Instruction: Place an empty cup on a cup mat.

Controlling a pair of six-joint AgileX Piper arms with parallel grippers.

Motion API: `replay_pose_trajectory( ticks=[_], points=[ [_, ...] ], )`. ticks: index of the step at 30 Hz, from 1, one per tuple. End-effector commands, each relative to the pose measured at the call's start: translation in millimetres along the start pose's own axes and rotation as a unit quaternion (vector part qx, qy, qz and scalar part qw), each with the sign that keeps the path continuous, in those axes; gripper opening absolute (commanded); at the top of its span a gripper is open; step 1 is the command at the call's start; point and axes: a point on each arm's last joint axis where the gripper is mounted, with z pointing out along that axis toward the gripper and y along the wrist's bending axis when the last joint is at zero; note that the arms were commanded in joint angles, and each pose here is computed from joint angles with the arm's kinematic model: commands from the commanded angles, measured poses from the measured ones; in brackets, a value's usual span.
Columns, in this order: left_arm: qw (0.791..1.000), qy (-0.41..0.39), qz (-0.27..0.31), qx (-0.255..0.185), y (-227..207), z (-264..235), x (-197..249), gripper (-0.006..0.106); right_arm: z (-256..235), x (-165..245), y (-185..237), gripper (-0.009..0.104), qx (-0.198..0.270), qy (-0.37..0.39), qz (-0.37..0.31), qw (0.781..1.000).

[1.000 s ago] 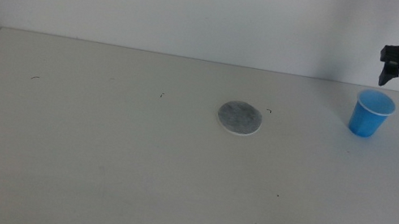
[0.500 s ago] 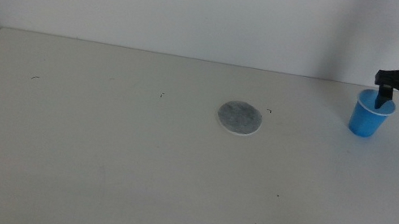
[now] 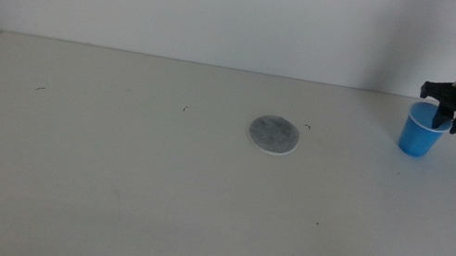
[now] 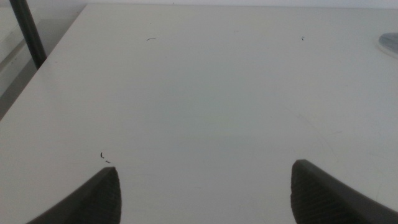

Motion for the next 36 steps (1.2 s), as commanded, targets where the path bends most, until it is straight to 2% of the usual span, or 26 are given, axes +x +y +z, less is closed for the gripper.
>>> replay_pose_trajectory(
  ticks=[1,4,11,19,26,32,36],
  points=[
    [0.999,-0.042,-0.004,0.005,-1,-2,-8,0.105,-45,-16,0,0.013,-0.009,-0.066,0.001,0.998],
    [0.999,-0.042,-0.004,0.005,-1,-2,-8,0.105,-45,-15,0,-0.001,-0.009,-0.064,0.002,0.998],
    [0.999,-0.042,-0.004,0.005,-1,-2,-8,0.105,-64,-16,1,-0.001,-0.01,-0.073,0.001,0.997],
    [0.999,-0.042,-0.004,0.005,-1,-2,-8,0.105,-137,-8,24,-0.001,-0.041,-0.124,-0.016,0.991],
    [0.999,-0.042,-0.004,0.005,-1,-2,-8,0.105,-165,16,87,-0.001,-0.103,-0.136,-0.068,0.983],
    [0.999,-0.042,-0.004,0.005,-1,-2,-8,0.105,-166,35,150,-0.001,-0.176,-0.136,-0.106,0.969],
    [0.999,-0.042,-0.004,0.005,-1,-2,-8,0.105,-155,45,182,-0.001,-0.201,-0.137,-0.121,0.962]
  ],
)
